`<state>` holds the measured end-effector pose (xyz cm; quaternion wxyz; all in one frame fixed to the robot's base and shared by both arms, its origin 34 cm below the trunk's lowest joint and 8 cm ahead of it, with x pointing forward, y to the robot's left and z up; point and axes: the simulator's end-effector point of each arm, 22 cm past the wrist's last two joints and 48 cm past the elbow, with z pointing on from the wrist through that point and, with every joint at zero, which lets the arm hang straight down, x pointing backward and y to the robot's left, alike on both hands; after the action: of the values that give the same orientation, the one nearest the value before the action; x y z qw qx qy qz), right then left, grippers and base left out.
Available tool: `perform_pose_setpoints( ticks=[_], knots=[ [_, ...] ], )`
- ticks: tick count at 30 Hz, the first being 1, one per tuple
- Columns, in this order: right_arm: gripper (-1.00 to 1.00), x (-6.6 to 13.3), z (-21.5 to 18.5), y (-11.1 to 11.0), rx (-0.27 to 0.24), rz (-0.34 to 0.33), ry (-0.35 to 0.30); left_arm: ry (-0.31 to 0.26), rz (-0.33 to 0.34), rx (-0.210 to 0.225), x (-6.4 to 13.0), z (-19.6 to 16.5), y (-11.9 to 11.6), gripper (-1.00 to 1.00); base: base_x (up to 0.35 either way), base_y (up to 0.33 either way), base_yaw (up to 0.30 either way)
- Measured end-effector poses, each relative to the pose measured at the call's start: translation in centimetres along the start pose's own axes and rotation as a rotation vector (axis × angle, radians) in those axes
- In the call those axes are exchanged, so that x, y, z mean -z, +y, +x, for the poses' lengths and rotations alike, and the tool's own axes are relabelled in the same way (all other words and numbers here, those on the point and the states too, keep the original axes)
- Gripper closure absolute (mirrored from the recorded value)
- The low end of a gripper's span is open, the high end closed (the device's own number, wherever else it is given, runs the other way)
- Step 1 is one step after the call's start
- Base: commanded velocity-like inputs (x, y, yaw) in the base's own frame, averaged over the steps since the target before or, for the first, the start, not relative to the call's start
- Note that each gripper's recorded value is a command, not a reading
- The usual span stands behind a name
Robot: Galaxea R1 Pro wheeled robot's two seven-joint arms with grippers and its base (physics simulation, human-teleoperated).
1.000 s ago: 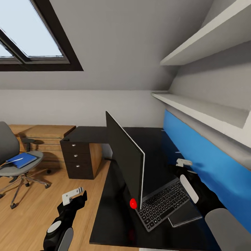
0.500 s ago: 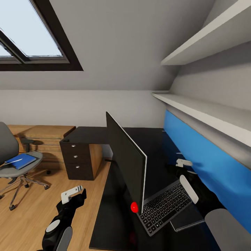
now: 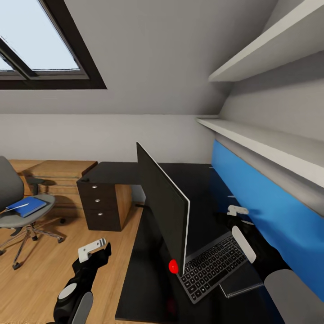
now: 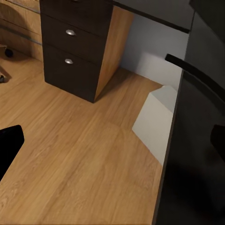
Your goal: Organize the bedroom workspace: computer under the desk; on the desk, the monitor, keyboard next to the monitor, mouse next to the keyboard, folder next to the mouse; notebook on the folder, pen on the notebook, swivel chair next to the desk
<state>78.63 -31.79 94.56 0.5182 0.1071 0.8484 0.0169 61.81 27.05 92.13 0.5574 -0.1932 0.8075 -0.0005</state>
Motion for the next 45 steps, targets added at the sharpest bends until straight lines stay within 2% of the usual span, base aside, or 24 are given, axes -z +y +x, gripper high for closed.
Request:
perform_pose_setpoints(
  ticks=[4,6,12,19,34,40,42,45],
  knots=[
    [-1.00,-0.2,0.4,-0.1,0.001,0.004,0.007,-0.017,-0.002,0.011,0.1,-0.9,0.2,-1.00,0.000,0.000,0.000],
    [-1.00,-0.4,0.7,-0.2,0.002,0.005,0.010,-0.021,-0.027,0.025,-0.2,-1.1,1.4,-1.00,0.000,0.000,0.000],
    [-1.00,-1.2,1.9,-0.4,0.003,0.008,0.019,-0.018,-0.058,0.038,-0.8,-0.3,2.9,-1.00,0.000,0.000,0.000],
    [-1.00,-2.1,4.1,-1.0,0.002,0.018,0.047,-0.012,-0.062,0.038,-1.4,0.9,3.3,-1.00,0.000,0.000,0.000],
    [-1.00,-3.5,6.8,-2.0,-0.001,0.033,0.049,-0.011,-0.063,0.038,-2.4,3.0,3.8,-1.00,0.000,0.000,0.000],
    [-1.00,-4.1,7.3,-2.3,-0.001,0.034,0.023,-0.011,-0.062,0.038,-2.7,3.9,4.0,-1.00,0.000,0.000,0.000],
    [-1.00,-4.3,6.8,-2.3,0.023,0.040,-0.030,-0.011,-0.062,0.038,-2.8,4.2,4.0,-1.00,0.000,0.000,0.000],
    [-1.00,-4.6,8.0,-2.3,0.059,0.046,-0.036,-0.012,-0.062,0.038,-3.0,4.6,4.2,-1.00,0.000,0.000,0.000]
  ],
)
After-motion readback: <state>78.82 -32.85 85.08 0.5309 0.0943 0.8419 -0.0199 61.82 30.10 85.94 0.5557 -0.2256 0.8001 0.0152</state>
